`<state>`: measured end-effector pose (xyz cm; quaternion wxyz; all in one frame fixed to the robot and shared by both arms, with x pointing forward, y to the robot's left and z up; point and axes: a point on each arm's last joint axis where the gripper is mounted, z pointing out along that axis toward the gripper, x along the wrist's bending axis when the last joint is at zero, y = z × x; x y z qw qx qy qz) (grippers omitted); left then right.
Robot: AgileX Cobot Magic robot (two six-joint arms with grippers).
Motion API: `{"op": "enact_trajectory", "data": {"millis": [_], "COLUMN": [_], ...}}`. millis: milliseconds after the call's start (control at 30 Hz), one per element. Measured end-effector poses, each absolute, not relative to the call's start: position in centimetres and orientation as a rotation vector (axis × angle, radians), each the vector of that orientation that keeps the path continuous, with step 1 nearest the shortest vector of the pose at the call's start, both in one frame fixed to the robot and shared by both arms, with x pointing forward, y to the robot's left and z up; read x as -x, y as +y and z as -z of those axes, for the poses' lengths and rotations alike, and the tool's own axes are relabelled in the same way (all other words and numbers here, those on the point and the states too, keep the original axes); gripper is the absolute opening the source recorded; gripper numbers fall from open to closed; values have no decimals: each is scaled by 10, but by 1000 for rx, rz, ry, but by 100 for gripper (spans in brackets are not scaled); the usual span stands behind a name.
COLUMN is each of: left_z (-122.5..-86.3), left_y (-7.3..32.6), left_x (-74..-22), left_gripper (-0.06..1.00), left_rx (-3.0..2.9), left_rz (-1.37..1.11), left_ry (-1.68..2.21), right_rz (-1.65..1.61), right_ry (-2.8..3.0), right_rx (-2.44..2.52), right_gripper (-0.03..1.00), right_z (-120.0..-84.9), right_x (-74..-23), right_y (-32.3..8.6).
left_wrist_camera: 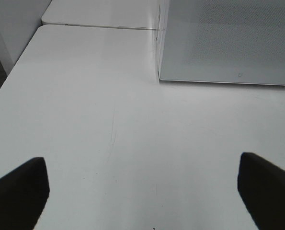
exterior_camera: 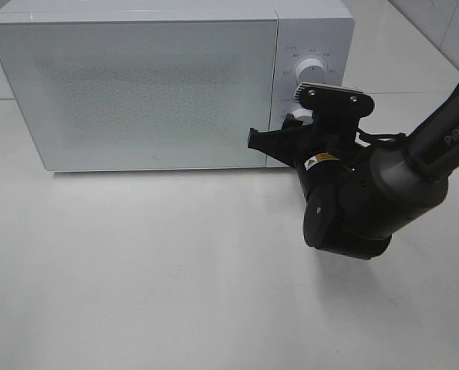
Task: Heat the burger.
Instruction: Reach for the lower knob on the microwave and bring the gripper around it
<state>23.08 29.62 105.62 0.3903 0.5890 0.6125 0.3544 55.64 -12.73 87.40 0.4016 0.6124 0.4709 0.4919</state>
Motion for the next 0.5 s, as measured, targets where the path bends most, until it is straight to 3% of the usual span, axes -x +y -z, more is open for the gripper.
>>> {"op": "enact_trajectory", "data": {"millis": [500], "left_z": [-1056], "left_y": [296], "left_x": [-231], "left_gripper": [99], "left_rx": [-1497], "left_rz": [-901], "left_ry": [1556], "right_rz": [-1864], "right_ry": [398], "right_rx": [-2237], "right_gripper": [45], "right_z": [-873], "right_x": [-558], "right_y": [-129]}}
